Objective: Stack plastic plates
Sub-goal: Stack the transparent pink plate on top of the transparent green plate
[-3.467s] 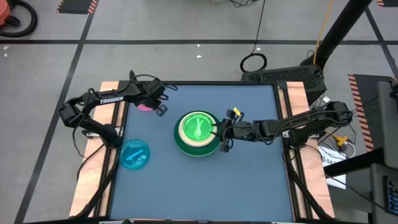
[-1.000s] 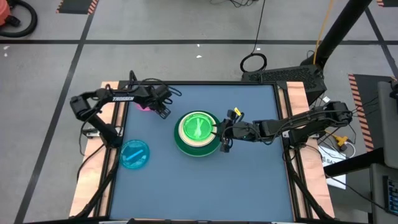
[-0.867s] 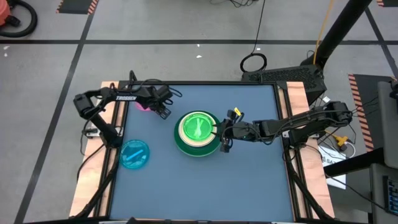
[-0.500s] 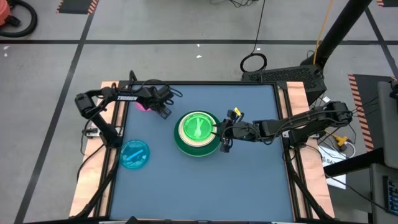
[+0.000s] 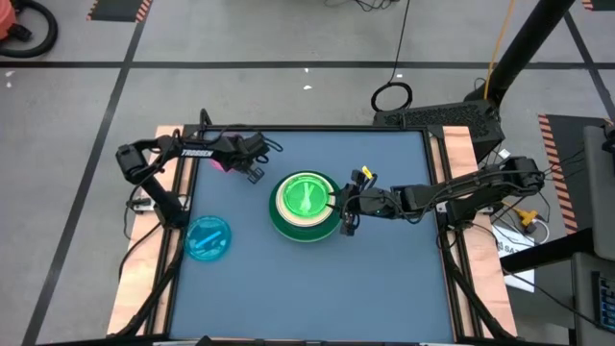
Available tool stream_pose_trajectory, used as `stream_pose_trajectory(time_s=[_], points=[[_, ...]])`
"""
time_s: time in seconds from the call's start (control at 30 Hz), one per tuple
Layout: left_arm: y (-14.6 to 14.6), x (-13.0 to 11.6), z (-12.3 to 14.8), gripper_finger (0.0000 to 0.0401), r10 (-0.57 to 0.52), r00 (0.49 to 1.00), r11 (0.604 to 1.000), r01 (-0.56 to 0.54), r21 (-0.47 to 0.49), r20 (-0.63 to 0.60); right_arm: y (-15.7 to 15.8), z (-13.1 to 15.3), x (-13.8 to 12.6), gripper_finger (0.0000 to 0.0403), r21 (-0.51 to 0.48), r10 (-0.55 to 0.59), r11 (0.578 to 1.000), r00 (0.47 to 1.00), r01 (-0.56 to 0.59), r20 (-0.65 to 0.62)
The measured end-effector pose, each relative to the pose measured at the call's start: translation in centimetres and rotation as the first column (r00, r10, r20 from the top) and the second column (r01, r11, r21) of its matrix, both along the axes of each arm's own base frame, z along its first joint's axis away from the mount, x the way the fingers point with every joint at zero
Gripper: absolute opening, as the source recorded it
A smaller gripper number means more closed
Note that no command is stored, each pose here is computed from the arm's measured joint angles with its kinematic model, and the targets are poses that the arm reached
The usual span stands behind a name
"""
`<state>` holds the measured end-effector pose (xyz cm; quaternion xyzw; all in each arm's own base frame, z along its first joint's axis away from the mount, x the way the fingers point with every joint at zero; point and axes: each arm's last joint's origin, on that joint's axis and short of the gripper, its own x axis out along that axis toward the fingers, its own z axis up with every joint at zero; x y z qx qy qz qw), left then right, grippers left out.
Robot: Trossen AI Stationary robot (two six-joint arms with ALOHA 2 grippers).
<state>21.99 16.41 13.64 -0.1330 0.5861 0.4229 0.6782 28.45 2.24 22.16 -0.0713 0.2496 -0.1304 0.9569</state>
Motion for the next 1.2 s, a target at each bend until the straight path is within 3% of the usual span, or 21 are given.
stream_pose_trajectory(time_s=[0.17, 0.4, 0.67, 0.93, 1.07, 1.2], points=[[-1.2, 0.3, 0.7, 0.0006, -0.037, 0.998, 0.999, 0.038, 0.038, -0.041, 0.0, 0.0, 0.0, 0.0139, 0.002, -0.001, 1.0, 1.0, 0.001, 0.001], [-3.9, 1.1, 3.3, 0.0005, -0.13, 0.991, 0.984, 0.129, 0.122, 0.007, 0.0, 0.0, 0.0, 0.0139, 0.002, -0.001, 1.0, 1.0, 0.001, 0.001], [-8.7, 1.8, 7.3, 0.0004, -0.351, 0.93, 0.919, 0.32, 0.231, 0.109, 0.0, 0.0, 0.0, 0.0139, 0.001, 0.0, 1.0, 1.0, 0.0, 0.001], [-14.4, 2.5, 9.2, 0.0004, -0.606, 0.779, 0.781, 0.542, 0.31, 0.164, 0.0, 0.0, 0.0, 0.0139, -0.001, 0.0, 1.0, 1.0, 0.0, 0.0], [-17.2, 3.3, 9.8, 0.0003, -0.718, 0.669, 0.683, 0.625, 0.377, 0.192, 0.0, 0.0, 0.0, 0.0139, -0.003, 0.0, 1.0, 1.0, 0.0, 0.0], [-19.7, 3.6, 10.2, 0.0003, -0.821, 0.528, 0.568, 0.716, 0.406, 0.217, 0.0, 0.0, 0.0, 0.0139, -0.005, 0.0, 1.0, 1.0, 0.0, -0.001]])
